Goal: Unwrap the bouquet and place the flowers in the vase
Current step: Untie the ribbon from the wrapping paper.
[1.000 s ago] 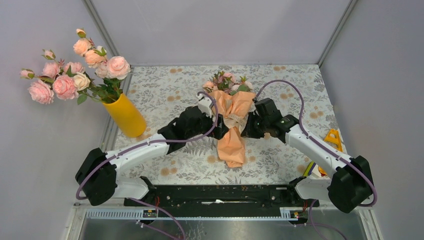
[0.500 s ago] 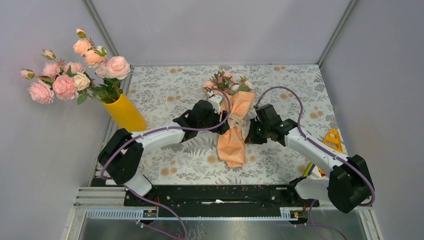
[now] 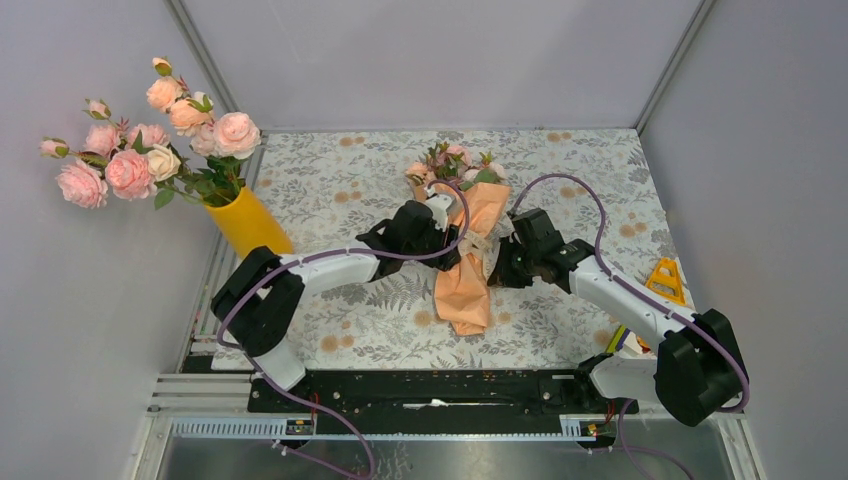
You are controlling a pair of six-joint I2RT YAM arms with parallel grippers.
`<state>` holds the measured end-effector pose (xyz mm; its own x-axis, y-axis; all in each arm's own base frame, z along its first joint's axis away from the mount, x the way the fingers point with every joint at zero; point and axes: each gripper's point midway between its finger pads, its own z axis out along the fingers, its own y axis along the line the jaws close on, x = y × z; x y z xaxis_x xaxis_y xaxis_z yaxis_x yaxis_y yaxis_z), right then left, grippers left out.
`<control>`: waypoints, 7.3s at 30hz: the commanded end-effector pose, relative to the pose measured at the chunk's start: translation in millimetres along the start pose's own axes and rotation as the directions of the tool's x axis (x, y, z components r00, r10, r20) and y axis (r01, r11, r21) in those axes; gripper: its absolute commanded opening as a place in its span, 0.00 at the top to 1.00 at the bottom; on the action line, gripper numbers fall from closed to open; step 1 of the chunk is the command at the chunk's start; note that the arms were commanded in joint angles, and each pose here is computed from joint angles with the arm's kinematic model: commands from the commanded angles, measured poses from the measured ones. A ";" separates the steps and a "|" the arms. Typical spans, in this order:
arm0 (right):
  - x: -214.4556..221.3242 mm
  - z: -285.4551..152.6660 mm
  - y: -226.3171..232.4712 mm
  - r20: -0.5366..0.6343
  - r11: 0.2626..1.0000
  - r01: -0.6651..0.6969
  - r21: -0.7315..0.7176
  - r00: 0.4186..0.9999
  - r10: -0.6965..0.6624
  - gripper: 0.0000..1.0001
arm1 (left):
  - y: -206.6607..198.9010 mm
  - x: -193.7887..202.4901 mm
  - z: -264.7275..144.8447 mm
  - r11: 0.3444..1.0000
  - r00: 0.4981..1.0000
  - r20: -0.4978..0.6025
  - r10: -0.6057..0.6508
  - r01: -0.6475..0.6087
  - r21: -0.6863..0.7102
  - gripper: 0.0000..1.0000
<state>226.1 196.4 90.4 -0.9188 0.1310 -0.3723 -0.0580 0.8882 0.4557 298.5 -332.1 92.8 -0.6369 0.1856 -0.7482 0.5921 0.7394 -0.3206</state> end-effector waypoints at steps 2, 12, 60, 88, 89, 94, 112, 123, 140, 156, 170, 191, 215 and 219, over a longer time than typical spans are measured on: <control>-3.1 -0.1 1.0 0.010 1.000 -0.005 -0.019 1.000 0.005 1.00 | -17.1 -25.0 3.6 0.998 0.998 0.063 0.022 -0.026 0.060 0.49; -1.7 0.6 -0.3 0.004 1.000 0.000 -0.020 1.000 0.001 1.00 | -14.8 -21.1 -2.2 0.999 0.997 0.067 0.050 -0.051 0.006 0.73; 13.3 15.6 -38.7 -0.040 0.989 -0.019 0.149 0.999 0.025 1.00 | -11.3 -23.9 -74.5 0.970 0.953 0.184 -0.240 0.242 0.011 0.34; 17.1 18.7 -35.8 -0.055 0.991 -0.036 0.130 0.998 0.044 1.00 | -2.2 18.9 -26.4 0.880 0.886 0.079 -0.458 0.438 0.186 0.43; 17.2 18.9 -35.8 -0.056 0.991 -0.037 0.130 0.997 0.044 1.00 | -1.0 19.0 -25.2 0.879 0.884 0.082 -0.460 0.440 0.182 0.42; 16.9 19.6 -34.3 -0.062 0.992 -0.034 0.125 0.997 0.042 1.00 | 4.4 19.8 -19.8 0.873 0.873 0.095 -0.478 0.460 0.163 0.39; 17.7 23.1 -28.9 -0.076 0.995 -0.038 0.097 0.996 0.046 1.00 | 14.0 -4.4 -22.8 0.891 0.867 0.208 -0.454 0.434 0.136 0.81; 18.8 22.7 -29.0 -0.078 0.995 -0.039 0.095 0.996 0.046 1.00 | -9.5 -45.4 -27.8 0.961 0.918 0.288 -0.274 0.253 0.106 0.95; 22.2 19.3 -33.1 -0.064 0.994 -0.048 0.102 0.996 0.055 1.00 | -79.3 -80.4 -10.6 0.983 0.945 0.326 -0.013 -0.047 0.176 0.75; 22.0 17.6 -31.4 -0.056 0.994 -0.051 0.092 0.997 0.056 1.00 | -7.1 -83.7 -102.5 0.997 0.901 0.426 0.080 -0.072 -0.035 0.11; 18.4 11.0 -28.0 -0.014 0.997 -0.042 0.063 0.999 0.043 1.00 | 97.9 -30.7 -49.3 0.921 0.976 0.132 0.173 -0.113 -0.374 0.12; 23.3 11.4 -27.7 0.008 0.999 -0.027 0.021 1.000 0.027 1.00 | 85.9 -24.7 2.1 0.924 0.948 -0.009 0.319 -0.313 -0.221 0.20; 31.2 13.0 -31.0 -0.013 0.999 -0.034 0.023 0.999 0.034 1.00 | 75.4 -27.4 26.2 0.906 0.922 -0.020 0.387 -0.384 -0.179 0.71; 31.0 13.1 -31.7 -0.011 0.999 -0.035 0.026 0.999 0.035 1.00 | 65.1 -31.2 22.0 0.901 0.913 0.029 0.407 -0.396 -0.177 0.89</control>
<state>202.8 178.0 50.4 -0.9308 0.1464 -0.3350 -0.0144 0.9008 0.4339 363.7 -288.2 54.9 -0.4189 0.5001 -0.7579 0.6881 0.7194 0.0944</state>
